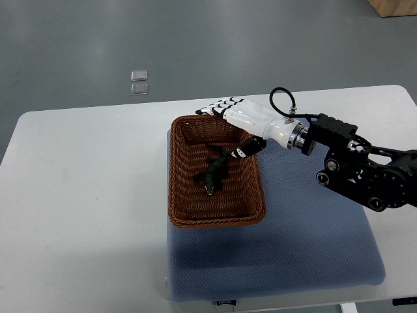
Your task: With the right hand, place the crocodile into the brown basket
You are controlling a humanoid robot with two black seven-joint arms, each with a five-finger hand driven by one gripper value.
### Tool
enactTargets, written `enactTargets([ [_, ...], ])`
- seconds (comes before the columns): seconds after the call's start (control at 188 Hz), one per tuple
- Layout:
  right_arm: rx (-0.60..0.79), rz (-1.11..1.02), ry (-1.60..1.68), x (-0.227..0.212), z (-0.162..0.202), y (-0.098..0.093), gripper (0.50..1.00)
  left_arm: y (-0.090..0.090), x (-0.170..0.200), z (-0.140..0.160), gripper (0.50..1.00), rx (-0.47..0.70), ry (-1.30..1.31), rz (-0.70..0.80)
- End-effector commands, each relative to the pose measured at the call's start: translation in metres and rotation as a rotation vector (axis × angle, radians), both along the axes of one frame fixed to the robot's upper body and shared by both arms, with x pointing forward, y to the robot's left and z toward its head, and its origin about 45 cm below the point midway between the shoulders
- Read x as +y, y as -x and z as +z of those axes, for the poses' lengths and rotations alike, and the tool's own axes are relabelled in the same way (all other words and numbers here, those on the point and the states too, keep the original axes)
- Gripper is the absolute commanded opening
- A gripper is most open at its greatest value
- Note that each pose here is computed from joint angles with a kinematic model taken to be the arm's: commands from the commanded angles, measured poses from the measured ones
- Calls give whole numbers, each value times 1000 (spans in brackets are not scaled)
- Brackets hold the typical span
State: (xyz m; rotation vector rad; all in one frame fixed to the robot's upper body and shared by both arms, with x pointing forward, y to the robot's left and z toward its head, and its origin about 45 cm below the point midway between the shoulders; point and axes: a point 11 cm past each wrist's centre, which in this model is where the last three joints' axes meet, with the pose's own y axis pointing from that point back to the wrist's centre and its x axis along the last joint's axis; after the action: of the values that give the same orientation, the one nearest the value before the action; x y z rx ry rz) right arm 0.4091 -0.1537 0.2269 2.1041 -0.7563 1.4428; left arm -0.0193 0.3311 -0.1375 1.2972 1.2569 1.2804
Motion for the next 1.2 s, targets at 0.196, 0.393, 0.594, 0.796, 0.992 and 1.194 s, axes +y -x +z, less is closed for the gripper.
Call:
enactTargets([
  [0.196, 125, -246, -260, -64, 25, -33, 926, 0, 0, 0, 1000, 0, 0, 0],
  [0.393, 330, -378, -572, -110, 28, -45, 926, 0, 0, 0, 1000, 0, 0, 0],
  [0.594, 467, -504, -861, -140, 5, -44, 926, 0, 0, 0, 1000, 0, 0, 0],
  [0.796, 589, -616, -1094, -164, -22, -42, 926, 0, 0, 0, 1000, 0, 0, 0],
  [0.992, 606, -664, -1204, -174, -38, -33, 928, 0, 0, 0, 1000, 0, 0, 0],
  [1.194, 642, -687, -1333, -175, -51, -27, 928, 0, 0, 0, 1000, 0, 0, 0],
])
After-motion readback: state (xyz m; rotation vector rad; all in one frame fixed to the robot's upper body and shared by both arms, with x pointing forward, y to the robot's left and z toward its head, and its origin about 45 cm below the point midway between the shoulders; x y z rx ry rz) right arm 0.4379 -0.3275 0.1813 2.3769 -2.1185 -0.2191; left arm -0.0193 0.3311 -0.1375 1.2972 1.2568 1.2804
